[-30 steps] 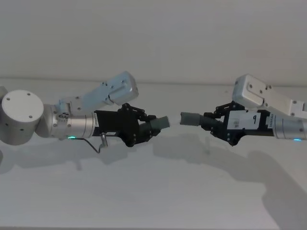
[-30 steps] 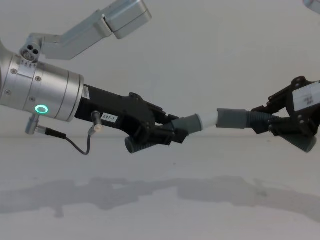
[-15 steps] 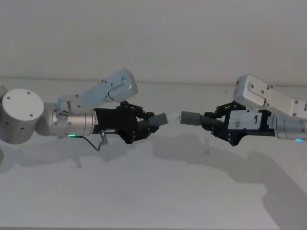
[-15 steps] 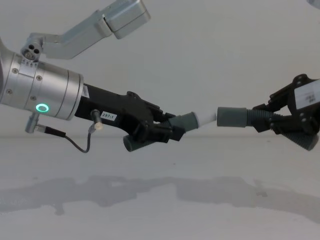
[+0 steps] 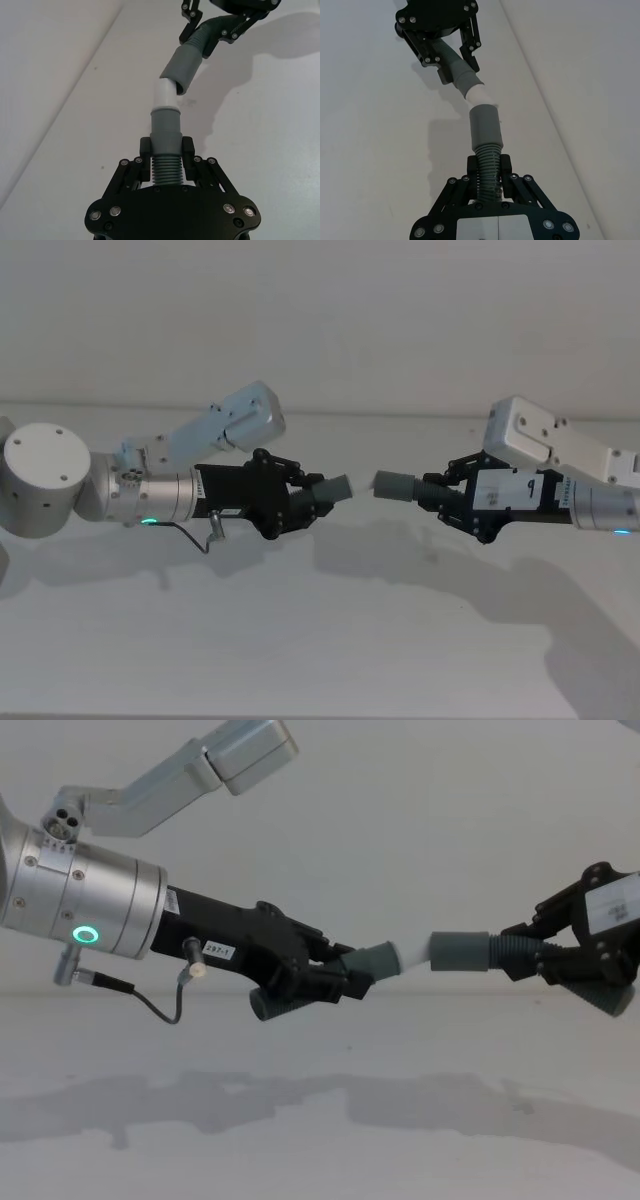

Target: Use both hands to pick up one end of the pipe from the table, align the ends, and insert them.

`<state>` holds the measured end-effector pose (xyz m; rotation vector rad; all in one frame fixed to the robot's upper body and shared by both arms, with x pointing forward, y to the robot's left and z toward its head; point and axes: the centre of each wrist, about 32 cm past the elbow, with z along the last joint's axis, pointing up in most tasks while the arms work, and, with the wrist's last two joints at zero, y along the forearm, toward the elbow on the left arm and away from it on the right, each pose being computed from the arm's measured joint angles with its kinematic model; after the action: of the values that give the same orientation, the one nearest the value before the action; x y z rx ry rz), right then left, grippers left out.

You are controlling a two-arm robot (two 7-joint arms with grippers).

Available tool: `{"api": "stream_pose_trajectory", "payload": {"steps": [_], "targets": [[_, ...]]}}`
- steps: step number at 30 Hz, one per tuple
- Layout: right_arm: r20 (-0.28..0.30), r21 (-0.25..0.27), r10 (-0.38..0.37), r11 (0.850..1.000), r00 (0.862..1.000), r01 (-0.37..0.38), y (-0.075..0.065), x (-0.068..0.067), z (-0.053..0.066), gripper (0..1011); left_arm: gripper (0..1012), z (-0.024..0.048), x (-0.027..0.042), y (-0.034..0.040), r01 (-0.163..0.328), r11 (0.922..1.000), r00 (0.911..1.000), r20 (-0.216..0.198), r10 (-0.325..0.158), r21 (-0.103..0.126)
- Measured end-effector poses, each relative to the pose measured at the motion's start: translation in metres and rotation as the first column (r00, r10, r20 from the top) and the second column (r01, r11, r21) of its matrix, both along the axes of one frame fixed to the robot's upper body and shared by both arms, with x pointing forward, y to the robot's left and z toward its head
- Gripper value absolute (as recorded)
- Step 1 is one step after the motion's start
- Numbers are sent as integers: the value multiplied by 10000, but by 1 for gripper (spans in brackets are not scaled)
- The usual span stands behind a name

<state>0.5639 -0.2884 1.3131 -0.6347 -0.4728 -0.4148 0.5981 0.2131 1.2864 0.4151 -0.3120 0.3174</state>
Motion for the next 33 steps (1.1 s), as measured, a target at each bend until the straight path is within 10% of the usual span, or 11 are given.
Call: {"api": "stream_pose_trajectory", "payload": {"steps": [33], "targets": [[-60,37,359,9993,9993,-359,87,48,39,264,356,-14,59,24,706,9975,9973,-205,-704,56]]}}
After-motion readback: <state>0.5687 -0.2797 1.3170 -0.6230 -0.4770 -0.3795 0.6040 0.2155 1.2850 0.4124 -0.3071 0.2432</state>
